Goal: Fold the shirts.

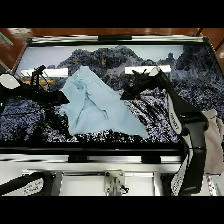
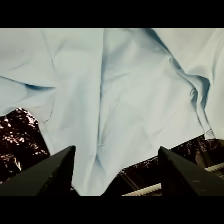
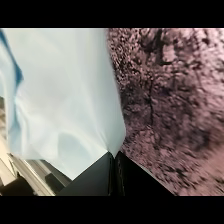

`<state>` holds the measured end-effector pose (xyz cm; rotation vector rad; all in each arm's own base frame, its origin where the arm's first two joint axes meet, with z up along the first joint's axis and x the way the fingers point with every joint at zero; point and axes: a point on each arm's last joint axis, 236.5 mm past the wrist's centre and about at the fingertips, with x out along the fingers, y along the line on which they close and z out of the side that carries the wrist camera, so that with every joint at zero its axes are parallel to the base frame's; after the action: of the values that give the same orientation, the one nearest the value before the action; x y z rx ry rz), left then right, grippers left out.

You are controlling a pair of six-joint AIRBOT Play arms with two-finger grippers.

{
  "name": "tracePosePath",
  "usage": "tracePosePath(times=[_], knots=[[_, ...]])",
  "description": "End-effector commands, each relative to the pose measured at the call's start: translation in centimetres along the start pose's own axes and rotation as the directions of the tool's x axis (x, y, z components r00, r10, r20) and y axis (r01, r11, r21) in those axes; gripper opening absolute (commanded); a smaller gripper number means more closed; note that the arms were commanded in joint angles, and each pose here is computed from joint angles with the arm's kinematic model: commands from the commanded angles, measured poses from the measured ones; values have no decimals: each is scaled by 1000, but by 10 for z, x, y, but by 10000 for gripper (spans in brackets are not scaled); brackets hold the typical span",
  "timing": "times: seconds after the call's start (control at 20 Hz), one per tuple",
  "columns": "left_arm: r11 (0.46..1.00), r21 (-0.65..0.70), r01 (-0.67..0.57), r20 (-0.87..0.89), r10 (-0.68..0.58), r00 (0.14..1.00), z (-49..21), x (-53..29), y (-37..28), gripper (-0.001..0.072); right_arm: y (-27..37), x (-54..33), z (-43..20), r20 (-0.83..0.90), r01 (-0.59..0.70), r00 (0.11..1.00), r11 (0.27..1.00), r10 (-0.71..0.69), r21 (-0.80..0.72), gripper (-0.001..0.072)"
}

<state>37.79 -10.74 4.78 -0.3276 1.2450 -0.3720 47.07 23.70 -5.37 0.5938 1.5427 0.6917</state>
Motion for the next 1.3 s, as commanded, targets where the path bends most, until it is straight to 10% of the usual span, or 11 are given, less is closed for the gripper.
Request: tracePosePath(times=[0.0, 0.35, 0.9, 0.95, 1.05, 1.25], knots=[[1000, 0, -4, 34, 4, 999, 8, -1, 1, 603, -26, -65, -9, 2, 28, 1000, 998, -28, 51, 67], [1000, 0, -10, 81, 10, 997, 20, -2, 2, 602, -73, -99, -74, -3, 98, 995, 972, -100, 213, 66], [1000, -1, -22, 171, 21, 985, 41, -5, 5, 601, -12, -13, -214, 176, -202, 974, 906, 145, 372, 67], [1000, -1, -22, 172, 22, 985, 41, -5, 5, 601, -4, -14, -211, 192, -220, 968, 907, 159, 360, 103], [1000, 10, -24, 174, 22, 985, 42, -5, 5, 602, 11, -32, -195, 245, -268, 949, 916, 199, 297, 509], [997, 54, -46, 160, 37, 986, 40, 0, 11, 608, 21, -110, -131, 439, -274, 880, 947, 178, 165, 508]])
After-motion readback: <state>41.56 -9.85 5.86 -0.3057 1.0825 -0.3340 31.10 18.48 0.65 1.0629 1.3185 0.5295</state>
